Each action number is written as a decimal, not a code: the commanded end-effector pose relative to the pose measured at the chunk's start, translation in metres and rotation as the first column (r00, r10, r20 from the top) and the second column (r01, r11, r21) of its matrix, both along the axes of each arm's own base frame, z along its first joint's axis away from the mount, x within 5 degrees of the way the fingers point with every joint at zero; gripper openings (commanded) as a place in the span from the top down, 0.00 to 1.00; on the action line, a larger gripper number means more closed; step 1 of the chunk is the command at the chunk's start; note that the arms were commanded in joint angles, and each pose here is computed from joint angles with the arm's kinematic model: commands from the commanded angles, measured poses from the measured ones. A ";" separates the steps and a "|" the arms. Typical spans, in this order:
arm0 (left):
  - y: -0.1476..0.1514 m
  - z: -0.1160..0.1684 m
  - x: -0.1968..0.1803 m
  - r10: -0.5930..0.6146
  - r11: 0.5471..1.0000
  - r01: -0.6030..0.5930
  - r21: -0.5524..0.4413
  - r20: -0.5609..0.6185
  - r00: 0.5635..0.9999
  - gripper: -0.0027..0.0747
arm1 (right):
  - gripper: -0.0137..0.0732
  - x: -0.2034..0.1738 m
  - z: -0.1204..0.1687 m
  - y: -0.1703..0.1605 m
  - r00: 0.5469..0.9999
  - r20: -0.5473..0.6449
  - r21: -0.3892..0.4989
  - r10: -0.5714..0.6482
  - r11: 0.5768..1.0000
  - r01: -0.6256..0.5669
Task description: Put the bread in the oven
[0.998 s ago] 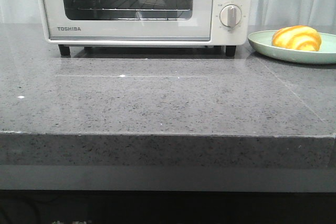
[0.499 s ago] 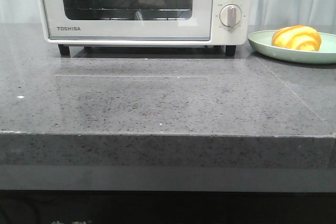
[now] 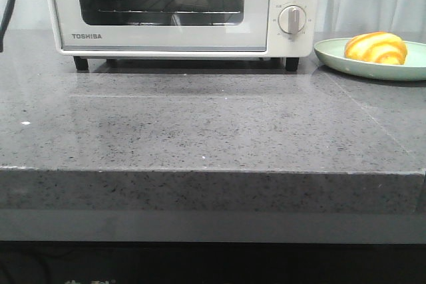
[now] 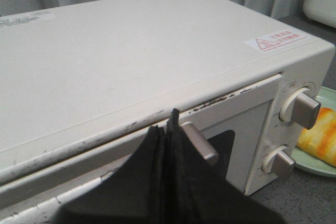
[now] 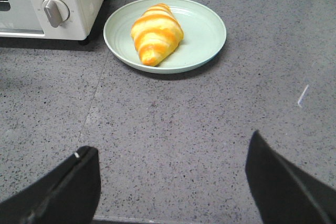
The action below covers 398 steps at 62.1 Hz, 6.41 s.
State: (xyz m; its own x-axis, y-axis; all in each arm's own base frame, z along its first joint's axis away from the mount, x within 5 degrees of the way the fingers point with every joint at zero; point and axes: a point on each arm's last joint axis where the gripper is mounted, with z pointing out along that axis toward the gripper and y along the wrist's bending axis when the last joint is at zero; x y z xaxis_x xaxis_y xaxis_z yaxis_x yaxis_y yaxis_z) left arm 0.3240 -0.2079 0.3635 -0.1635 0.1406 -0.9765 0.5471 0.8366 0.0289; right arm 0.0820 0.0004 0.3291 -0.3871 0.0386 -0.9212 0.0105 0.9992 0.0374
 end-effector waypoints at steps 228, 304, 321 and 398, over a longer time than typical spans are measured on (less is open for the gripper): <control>0.123 0.051 -0.169 0.169 0.972 -0.121 0.201 -0.244 0.955 0.99 | 0.76 0.244 0.040 0.020 0.908 -0.411 0.099 0.080 0.994 -0.042; 0.122 0.051 -0.169 0.167 0.973 -0.119 0.197 -0.248 0.954 0.99 | 0.76 0.262 0.060 0.238 0.855 -0.276 -0.071 0.440 0.878 -0.474; 0.122 0.051 -0.169 0.167 0.973 -0.119 0.197 -0.248 0.954 0.99 | 0.62 0.292 0.048 0.258 0.864 -0.276 -0.089 0.422 0.883 -0.460; 0.123 0.050 -0.169 0.170 0.972 -0.119 0.204 -0.256 0.951 0.99 | 0.15 0.115 0.063 0.075 0.938 -0.241 0.020 0.248 0.968 -0.250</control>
